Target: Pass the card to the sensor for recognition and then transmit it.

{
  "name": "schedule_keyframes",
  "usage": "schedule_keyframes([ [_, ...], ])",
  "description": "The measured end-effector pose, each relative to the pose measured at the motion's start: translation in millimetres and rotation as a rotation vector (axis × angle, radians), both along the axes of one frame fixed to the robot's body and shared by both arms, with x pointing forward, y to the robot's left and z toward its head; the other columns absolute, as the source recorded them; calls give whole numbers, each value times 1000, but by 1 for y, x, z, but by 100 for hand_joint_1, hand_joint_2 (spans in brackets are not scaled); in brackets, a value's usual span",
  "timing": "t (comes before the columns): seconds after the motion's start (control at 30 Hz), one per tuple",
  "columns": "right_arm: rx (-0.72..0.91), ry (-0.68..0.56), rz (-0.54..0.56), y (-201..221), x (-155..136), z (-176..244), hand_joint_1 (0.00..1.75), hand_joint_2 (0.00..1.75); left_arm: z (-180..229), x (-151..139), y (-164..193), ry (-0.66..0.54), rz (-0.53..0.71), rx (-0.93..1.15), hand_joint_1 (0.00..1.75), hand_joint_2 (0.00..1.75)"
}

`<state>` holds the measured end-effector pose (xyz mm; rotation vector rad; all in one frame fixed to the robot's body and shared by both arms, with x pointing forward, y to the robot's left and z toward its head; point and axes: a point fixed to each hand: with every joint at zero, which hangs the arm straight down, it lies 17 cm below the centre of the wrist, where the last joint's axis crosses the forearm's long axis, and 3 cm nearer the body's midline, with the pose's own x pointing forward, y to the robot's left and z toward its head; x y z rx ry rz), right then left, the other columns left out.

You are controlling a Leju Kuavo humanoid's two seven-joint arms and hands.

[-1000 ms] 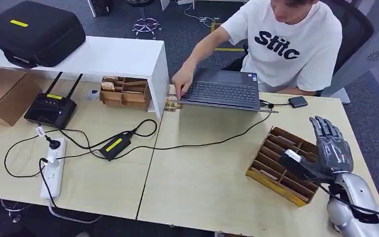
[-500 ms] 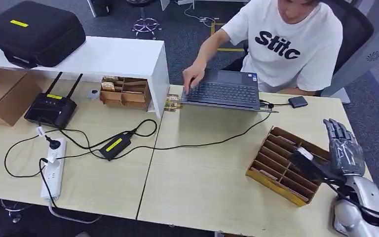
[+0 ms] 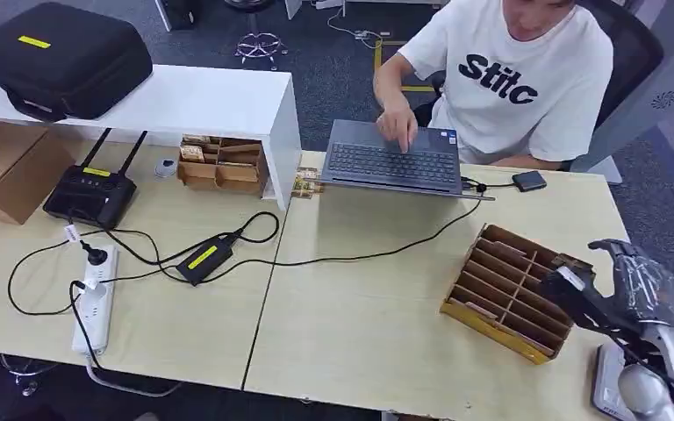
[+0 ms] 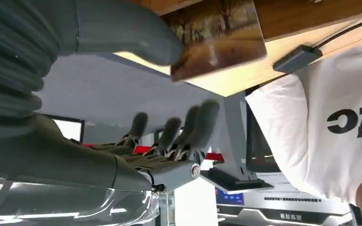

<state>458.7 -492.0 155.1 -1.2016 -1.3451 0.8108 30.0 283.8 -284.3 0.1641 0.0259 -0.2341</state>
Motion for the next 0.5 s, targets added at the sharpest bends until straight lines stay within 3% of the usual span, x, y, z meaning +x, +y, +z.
schedule_keyframes([
  [0.3, -1, 1, 6, 0, -1, 0, 164, 175, 0, 0, 0, 0, -2, 1, 0, 175],
  [0.4, 1, 6, 14, 1, 0, -1, 152, 175, 0, 0, 0, 0, -2, 1, 0, 175],
  [0.43, 1, 7, 16, 2, 0, -1, 120, 175, 0, 0, 0, 0, -2, 1, 0, 175],
  [0.47, 1, 8, 16, 2, 0, -2, 14, 175, 0, 0, 0, 0, -2, 1, 0, 175],
  [0.5, 1, 8, 17, 2, 0, -2, 14, 175, 0, 0, 0, 0, -2, 1, 0, 175],
])
